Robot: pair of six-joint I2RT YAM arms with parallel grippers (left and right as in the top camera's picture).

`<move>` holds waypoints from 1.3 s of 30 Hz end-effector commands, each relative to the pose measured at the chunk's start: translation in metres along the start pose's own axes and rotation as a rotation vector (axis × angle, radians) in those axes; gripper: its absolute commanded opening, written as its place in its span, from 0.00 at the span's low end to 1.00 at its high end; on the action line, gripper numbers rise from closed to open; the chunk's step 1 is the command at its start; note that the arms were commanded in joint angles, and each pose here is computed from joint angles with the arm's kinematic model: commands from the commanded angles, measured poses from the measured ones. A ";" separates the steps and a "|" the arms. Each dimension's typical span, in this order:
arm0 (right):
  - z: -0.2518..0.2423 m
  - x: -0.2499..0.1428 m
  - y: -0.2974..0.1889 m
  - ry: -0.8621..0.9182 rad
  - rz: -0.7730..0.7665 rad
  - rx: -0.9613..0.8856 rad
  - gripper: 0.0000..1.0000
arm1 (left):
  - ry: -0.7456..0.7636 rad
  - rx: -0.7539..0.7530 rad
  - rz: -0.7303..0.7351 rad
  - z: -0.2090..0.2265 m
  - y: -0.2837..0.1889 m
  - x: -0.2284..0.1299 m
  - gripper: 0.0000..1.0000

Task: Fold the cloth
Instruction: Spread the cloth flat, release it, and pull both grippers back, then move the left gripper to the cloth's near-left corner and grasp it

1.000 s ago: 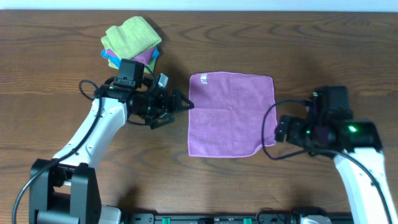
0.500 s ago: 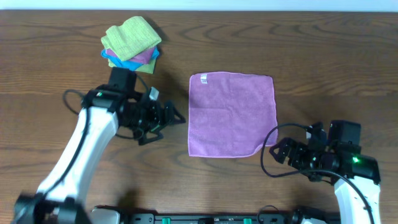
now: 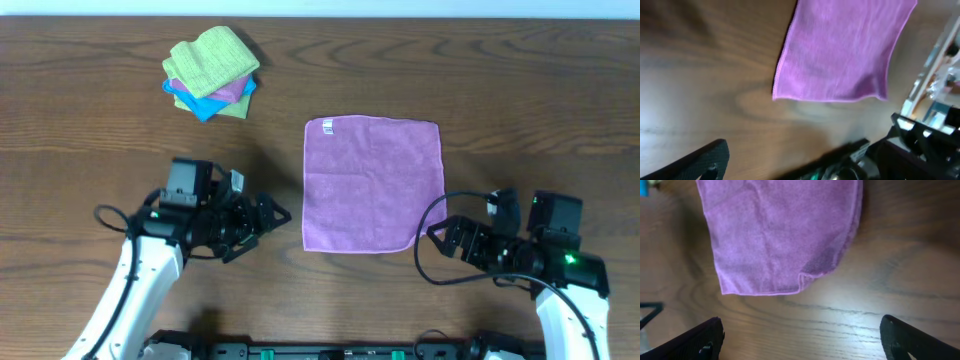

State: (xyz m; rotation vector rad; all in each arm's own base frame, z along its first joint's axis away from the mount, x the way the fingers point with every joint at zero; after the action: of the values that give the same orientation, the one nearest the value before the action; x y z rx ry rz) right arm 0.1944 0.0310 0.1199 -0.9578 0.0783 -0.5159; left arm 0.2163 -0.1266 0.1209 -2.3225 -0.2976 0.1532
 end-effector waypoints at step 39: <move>-0.002 0.003 0.007 0.194 -0.037 0.222 0.98 | -0.258 -0.159 -0.009 0.038 0.117 0.007 0.98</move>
State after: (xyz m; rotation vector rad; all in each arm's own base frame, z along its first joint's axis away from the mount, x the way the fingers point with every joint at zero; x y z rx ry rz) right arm 0.1988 0.0288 0.1106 -0.7254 0.1659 -0.6336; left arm 0.2495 -0.1849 0.0453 -2.5957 -0.4423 0.3338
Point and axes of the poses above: each gripper's point midway between its finger pads, its own y axis out along the fingers, its own z axis along the line the jaws close on, x = y × z, the point moved 3 cm from there along -y, back along the fingers, and after that the axes turned 6 degrees about y, right-handed, at the moved point
